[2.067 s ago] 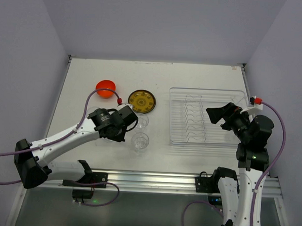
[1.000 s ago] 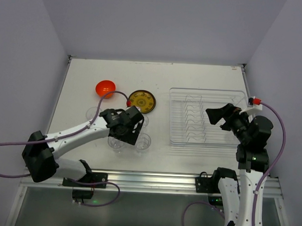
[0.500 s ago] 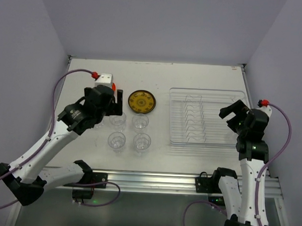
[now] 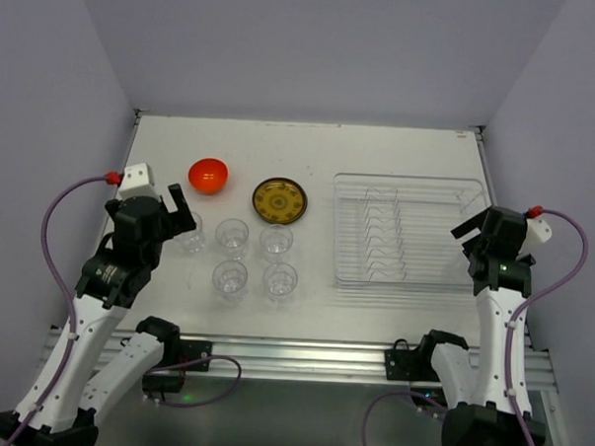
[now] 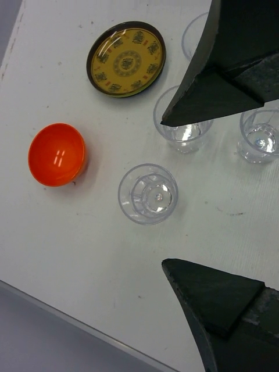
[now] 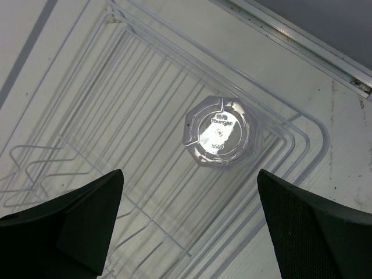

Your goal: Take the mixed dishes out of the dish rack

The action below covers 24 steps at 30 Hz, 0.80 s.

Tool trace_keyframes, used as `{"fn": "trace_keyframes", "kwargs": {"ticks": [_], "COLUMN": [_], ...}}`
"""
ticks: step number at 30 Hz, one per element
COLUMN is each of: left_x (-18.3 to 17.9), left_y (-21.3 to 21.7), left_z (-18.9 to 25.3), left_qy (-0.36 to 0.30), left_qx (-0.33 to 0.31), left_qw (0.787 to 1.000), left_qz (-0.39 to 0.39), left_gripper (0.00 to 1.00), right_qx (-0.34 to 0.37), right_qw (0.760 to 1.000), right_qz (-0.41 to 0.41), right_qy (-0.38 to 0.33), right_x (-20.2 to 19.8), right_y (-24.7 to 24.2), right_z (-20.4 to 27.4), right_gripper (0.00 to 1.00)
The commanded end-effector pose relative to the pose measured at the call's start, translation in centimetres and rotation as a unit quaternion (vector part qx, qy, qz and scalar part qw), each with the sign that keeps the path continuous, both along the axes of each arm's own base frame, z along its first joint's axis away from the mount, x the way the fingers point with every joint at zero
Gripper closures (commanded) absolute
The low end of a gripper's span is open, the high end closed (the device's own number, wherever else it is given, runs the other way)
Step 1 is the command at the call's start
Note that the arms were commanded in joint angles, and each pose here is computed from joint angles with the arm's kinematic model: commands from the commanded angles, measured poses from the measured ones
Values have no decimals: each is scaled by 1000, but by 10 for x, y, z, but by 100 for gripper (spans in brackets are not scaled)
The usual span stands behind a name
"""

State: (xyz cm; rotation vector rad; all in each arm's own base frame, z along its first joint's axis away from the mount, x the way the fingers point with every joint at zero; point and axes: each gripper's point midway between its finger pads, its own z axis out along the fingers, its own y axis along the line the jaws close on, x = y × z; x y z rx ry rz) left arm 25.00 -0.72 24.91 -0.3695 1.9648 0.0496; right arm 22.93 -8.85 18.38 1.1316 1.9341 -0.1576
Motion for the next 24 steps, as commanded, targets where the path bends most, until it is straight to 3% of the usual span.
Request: {"fn": "trace_keyframes", "kwargs": {"ticks": [1, 16, 24], "left_x": [1, 0, 1], "left_y": [-16, -35, -40], "left_z": [-2, -6, -8], "left_qy": [-26, -24, -22], "left_qx": [-7, -3, -5], "left_qw": [999, 997, 996], "left_qz": [-33, -73, -86], "left_gripper": [0, 0, 0], "right_qx": [-15, 19, 32], "right_qw": [1000, 993, 992], "right_qz": [-23, -49, -40], "right_qy": [5, 104, 119], "right_x": [4, 24, 32], "right_y": [-15, -33, -32], "right_z": [7, -45, -65], "right_gripper": [1, 1, 3]}}
